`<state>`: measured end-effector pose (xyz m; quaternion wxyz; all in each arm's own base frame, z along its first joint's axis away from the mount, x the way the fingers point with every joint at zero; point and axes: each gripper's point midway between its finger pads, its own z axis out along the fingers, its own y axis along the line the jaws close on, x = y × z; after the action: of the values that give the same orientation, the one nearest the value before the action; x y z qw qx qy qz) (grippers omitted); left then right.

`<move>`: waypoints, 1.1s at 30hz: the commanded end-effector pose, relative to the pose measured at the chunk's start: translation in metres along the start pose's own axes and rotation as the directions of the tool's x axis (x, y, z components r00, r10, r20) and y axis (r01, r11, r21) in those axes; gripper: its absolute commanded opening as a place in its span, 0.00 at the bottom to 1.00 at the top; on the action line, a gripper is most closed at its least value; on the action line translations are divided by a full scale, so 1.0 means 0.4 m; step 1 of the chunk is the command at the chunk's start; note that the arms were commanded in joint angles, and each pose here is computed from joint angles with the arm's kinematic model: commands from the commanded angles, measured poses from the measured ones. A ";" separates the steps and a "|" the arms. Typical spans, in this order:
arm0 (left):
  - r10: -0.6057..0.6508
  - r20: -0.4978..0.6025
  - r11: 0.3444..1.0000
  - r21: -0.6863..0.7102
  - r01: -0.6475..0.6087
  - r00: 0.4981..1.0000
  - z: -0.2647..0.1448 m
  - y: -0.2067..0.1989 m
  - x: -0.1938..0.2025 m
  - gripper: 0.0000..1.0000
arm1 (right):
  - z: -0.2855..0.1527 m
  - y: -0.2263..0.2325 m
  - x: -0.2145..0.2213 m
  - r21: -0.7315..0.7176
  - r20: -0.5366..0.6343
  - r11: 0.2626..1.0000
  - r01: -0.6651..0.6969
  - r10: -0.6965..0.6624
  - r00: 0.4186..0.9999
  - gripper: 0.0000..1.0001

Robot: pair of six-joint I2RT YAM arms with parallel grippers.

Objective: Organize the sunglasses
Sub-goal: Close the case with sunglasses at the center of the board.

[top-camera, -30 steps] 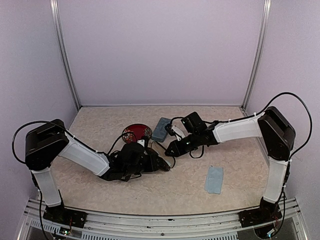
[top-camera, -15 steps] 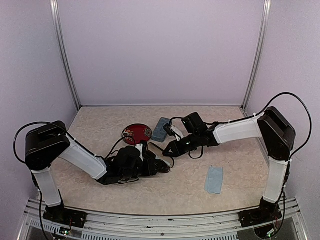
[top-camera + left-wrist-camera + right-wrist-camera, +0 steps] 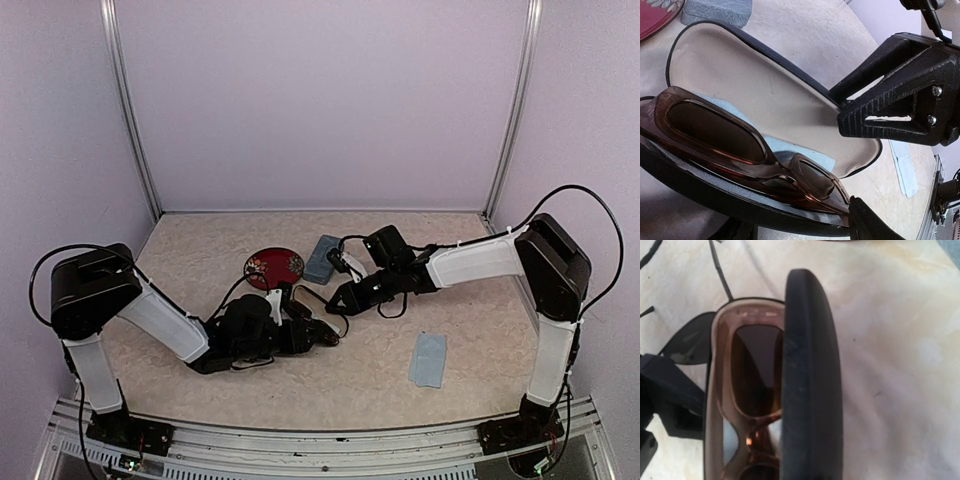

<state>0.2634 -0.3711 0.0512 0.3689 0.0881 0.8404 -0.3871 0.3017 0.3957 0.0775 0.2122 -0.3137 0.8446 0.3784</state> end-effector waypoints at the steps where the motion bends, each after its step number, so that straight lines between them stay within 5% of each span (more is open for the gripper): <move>1: 0.017 0.200 0.957 0.281 -0.074 0.980 -0.028 -0.188 -0.147 0.60 | 0.018 0.167 0.053 -0.206 -0.070 0.976 0.068 -0.084 0.994 0.19; 17: 0.012 0.198 0.945 0.317 -0.076 0.980 -0.029 -0.194 -0.138 0.64 | 0.030 0.193 0.070 -0.214 -0.092 0.974 0.079 -0.101 0.991 0.21; 33: 0.061 0.219 0.959 0.258 -0.119 0.974 -0.074 -0.213 -0.137 0.64 | -0.078 0.145 -0.017 -0.115 0.000 0.990 0.084 -0.085 0.996 0.39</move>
<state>0.2500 -0.3948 0.1093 0.4148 0.1283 0.7738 -0.4613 0.2838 0.3927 0.0996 0.2103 -0.3308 0.8431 0.3681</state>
